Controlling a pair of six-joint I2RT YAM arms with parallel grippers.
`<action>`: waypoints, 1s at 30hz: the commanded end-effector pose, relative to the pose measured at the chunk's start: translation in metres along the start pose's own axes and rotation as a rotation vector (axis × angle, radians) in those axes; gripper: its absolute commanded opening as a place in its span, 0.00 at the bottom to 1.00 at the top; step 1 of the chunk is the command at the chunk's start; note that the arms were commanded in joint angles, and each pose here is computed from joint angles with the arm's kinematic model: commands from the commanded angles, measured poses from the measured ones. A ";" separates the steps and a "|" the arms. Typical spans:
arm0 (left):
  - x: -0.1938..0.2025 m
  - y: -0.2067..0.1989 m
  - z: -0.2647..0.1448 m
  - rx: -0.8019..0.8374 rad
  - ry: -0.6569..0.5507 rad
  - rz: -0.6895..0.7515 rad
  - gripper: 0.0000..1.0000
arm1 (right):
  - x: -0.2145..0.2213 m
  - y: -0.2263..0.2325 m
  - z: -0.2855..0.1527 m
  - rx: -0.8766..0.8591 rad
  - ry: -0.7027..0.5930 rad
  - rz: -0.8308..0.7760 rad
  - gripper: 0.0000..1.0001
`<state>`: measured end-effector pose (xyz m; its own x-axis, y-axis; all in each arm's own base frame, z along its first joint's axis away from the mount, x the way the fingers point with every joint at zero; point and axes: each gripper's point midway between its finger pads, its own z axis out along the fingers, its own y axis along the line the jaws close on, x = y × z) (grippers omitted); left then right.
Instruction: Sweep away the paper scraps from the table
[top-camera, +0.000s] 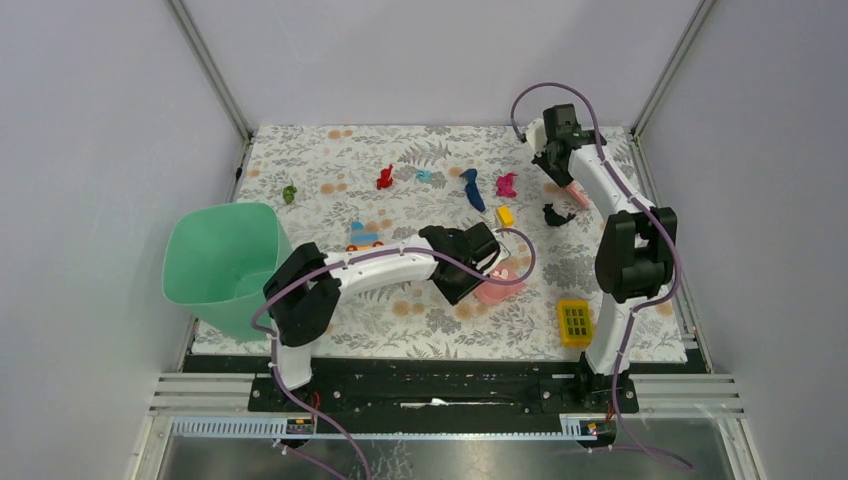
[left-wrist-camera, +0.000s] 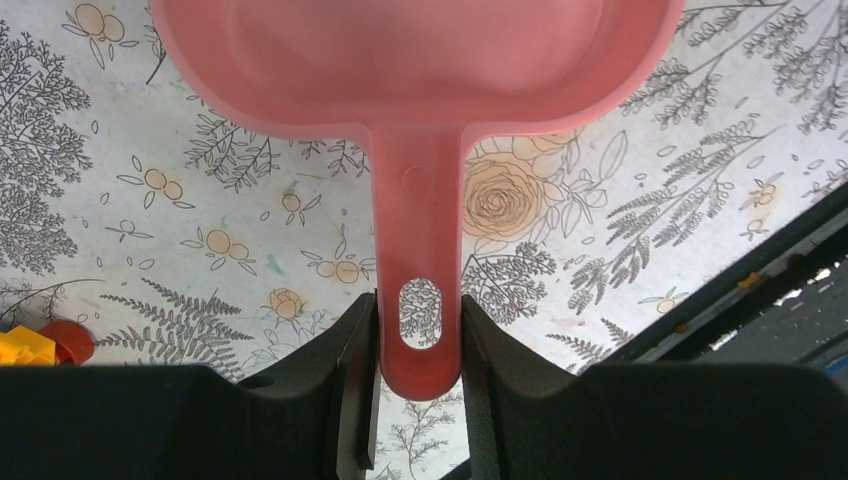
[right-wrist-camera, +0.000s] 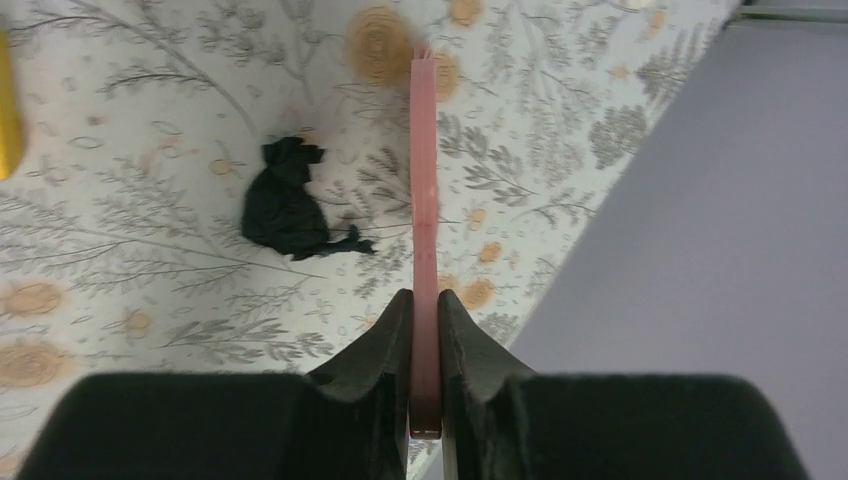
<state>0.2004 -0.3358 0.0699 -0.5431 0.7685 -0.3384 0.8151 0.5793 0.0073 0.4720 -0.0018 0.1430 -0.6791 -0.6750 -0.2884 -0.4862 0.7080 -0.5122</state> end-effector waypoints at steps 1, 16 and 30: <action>-0.017 0.006 0.000 0.001 -0.027 -0.009 0.00 | -0.006 0.026 -0.013 -0.147 -0.054 0.044 0.00; -0.021 0.012 0.018 0.015 0.019 -0.041 0.00 | 0.015 0.161 -0.172 -0.922 -0.159 0.358 0.00; -0.025 0.016 0.004 -0.004 -0.061 -0.056 0.00 | -0.012 0.032 -0.150 -0.336 -0.186 0.213 0.00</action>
<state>0.2199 -0.3414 0.0486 -0.5838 0.7519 -0.3064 0.7913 0.6114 -0.0076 0.3354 0.1047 0.2408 -0.7488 -0.4111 -0.5199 -0.5621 0.8096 0.1694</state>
